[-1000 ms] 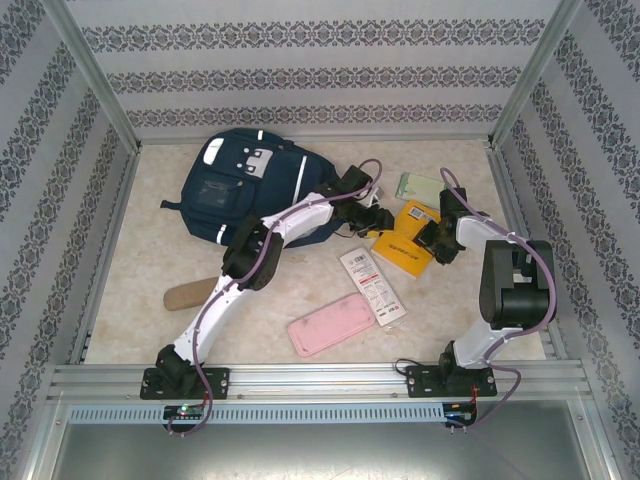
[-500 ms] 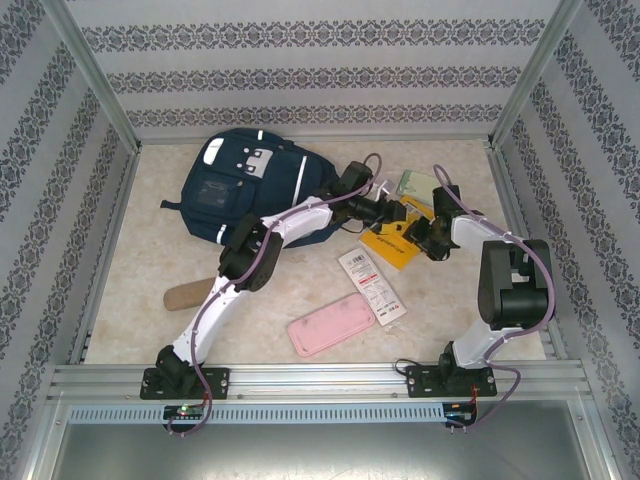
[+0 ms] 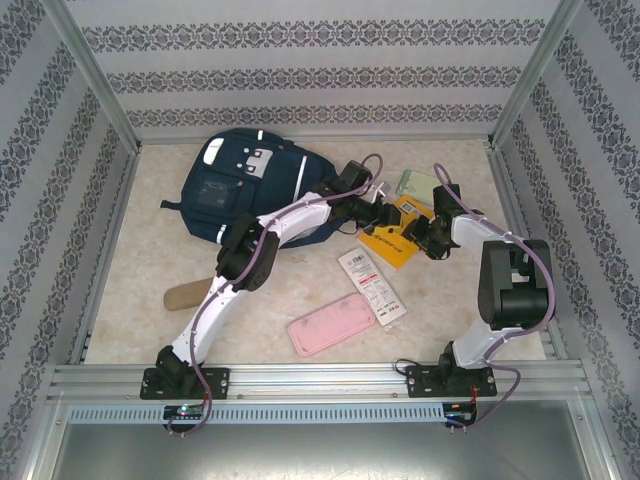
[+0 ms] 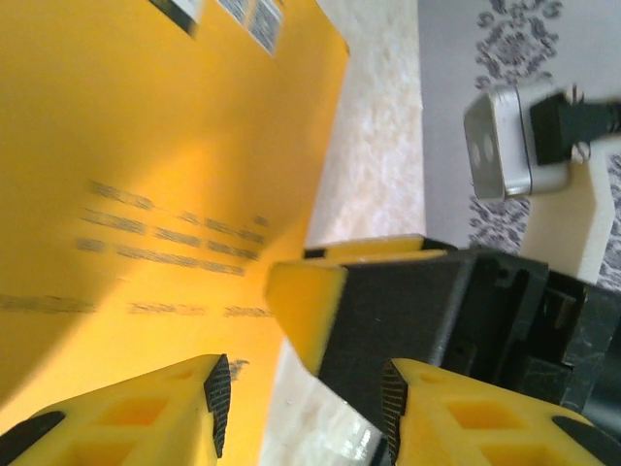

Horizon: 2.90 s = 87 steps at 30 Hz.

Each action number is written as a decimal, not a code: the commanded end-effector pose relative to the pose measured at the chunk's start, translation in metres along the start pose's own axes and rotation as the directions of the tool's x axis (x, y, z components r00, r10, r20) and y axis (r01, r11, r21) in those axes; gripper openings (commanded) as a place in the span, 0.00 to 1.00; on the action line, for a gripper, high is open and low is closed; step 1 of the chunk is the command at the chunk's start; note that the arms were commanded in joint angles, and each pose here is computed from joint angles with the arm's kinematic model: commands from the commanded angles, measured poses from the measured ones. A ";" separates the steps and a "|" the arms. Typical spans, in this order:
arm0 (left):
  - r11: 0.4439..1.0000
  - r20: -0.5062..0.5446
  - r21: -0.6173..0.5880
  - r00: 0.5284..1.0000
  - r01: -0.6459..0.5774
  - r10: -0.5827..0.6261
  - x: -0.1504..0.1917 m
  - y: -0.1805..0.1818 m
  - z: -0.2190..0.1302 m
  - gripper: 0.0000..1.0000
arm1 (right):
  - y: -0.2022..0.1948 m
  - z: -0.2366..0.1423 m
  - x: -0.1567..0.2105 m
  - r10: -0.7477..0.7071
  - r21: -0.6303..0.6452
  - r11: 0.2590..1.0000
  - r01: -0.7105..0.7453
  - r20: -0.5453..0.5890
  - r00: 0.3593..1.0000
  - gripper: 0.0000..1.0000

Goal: Pack the student bag

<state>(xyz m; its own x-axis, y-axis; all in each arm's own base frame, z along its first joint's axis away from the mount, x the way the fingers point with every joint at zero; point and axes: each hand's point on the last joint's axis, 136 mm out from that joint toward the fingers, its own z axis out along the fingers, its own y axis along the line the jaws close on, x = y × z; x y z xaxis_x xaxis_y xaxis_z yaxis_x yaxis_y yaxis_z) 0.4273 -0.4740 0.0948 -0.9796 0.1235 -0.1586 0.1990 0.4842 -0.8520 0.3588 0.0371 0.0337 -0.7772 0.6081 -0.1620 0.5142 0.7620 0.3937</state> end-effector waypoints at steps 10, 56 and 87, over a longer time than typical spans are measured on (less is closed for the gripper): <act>0.914 0.080 -0.391 0.985 -0.111 0.154 -0.036 0.066 -0.032 0.47 | -0.005 -0.004 -0.010 -0.034 0.051 0.998 0.032 0.043 0.998 0.46; 0.989 -0.069 0.147 0.997 -0.013 0.024 0.023 -0.047 -0.008 0.44 | 0.022 -0.005 0.002 -0.075 -0.065 0.995 0.077 0.032 0.997 0.41; 0.898 0.255 0.418 0.966 -0.136 0.027 -0.055 -0.138 -0.176 0.00 | 0.133 -0.135 -0.039 0.091 -0.754 0.656 -0.030 0.040 0.995 0.80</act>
<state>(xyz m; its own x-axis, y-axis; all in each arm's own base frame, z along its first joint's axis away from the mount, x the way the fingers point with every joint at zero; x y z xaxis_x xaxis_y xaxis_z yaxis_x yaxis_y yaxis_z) 0.4730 -0.3900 0.2530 -0.9677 -0.1098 -0.2270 0.2007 0.2096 -0.9570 0.3994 0.0706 0.1861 -0.6923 0.6919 -0.2050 0.1878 0.4469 0.8746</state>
